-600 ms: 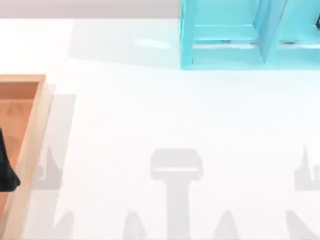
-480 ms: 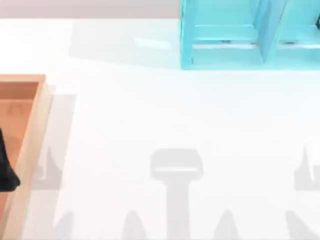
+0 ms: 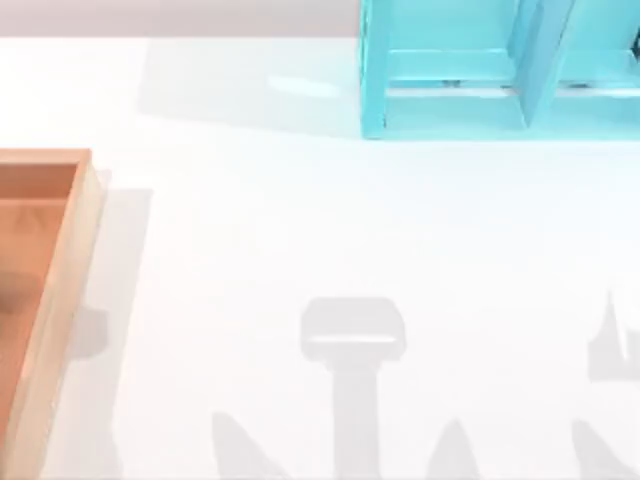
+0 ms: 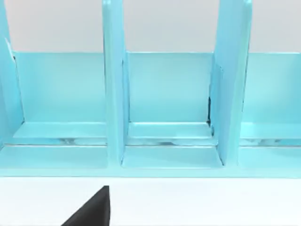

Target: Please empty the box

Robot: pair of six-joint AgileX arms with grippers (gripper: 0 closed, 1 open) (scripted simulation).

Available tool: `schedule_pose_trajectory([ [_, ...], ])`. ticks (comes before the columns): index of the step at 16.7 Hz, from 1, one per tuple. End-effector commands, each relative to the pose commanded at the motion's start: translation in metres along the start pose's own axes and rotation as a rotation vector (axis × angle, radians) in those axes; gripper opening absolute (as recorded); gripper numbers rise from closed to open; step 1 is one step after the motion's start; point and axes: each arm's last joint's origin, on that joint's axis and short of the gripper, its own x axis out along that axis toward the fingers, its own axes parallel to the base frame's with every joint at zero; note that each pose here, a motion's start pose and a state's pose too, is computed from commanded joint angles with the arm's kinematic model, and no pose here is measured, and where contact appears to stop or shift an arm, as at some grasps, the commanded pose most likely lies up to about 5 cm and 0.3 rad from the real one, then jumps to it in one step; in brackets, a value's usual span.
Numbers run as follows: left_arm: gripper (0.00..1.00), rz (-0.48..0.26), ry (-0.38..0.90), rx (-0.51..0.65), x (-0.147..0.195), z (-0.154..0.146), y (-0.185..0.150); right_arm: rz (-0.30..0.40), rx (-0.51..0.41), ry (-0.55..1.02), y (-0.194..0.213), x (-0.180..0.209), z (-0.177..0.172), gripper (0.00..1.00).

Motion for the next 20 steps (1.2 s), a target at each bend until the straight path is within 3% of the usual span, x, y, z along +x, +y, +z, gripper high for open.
schedule_pose_trajectory([
  [4,1.0,0.017,0.418,0.045,0.03,0.036,0.019,0.0,0.0,0.0,0.0,0.0,0.0,1.0],
  [7,1.0,-0.013,0.733,0.055,0.064,0.051,0.039,0.0,0.0,0.0,0.0,0.0,0.0,1.0],
  [10,1.0,-0.06,0.97,0.048,0.096,0.06,0.059,0.0,0.0,0.0,0.0,0.0,0.0,1.0],
  [15,1.0,-0.125,1.178,0.027,0.13,0.068,0.086,0.0,0.0,0.0,0.0,0.0,0.0,1.0],
  [20,1.0,-0.136,1.206,0.023,0.135,0.068,0.09,0.0,0.0,0.0,0.0,0.0,0.0,1.0],
])
